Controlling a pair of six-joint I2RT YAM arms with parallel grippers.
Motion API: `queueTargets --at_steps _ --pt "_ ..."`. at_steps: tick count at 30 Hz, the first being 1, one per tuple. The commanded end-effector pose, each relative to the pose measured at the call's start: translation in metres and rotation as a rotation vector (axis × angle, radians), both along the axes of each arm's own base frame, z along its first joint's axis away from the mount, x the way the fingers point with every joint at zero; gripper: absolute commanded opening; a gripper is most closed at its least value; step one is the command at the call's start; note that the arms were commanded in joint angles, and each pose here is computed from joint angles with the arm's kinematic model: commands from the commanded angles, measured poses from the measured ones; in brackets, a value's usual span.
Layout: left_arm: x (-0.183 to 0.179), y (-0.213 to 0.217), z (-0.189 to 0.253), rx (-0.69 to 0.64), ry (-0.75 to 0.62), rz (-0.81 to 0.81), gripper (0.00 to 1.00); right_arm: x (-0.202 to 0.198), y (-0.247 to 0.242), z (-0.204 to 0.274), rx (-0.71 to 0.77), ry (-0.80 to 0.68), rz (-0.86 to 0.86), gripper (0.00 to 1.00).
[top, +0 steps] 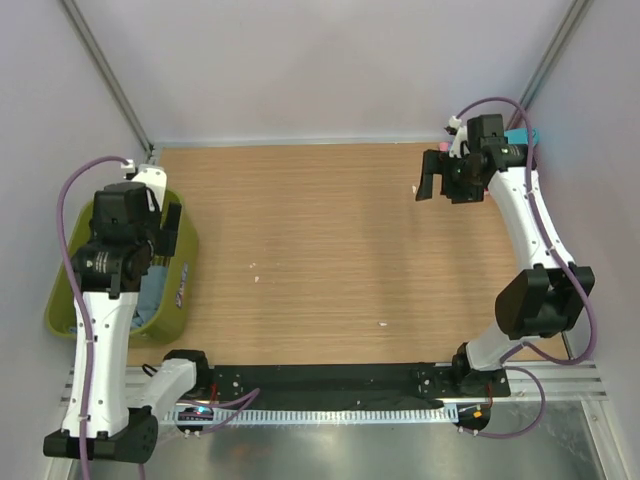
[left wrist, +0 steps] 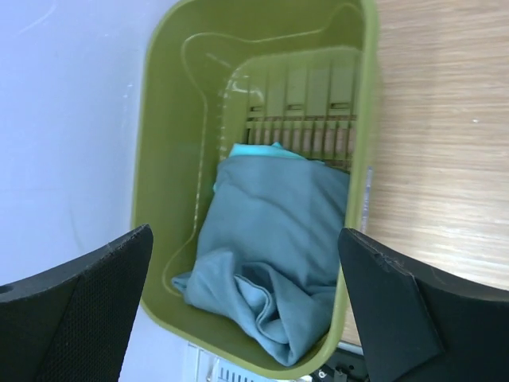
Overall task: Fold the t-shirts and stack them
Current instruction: Grab the tshirt from the pile
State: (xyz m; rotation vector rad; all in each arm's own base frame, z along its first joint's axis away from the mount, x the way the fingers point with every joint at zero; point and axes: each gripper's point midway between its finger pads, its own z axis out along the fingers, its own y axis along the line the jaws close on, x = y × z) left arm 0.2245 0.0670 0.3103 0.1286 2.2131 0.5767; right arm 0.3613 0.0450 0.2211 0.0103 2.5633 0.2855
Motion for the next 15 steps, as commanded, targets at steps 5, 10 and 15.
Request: queueTargets --at_steps 5,10,15 --pt "-0.022 0.031 -0.004 0.010 0.096 0.131 0.99 0.029 0.058 0.015 0.225 -0.087 0.202 1.00" --pt "-0.034 0.041 -0.041 0.009 0.248 0.127 0.96 0.043 0.076 0.014 0.322 -0.053 0.286 1.00" --pt "-0.036 0.043 -0.091 -0.244 0.395 0.120 0.89 0.059 0.076 0.013 0.320 -0.076 0.290 1.00"
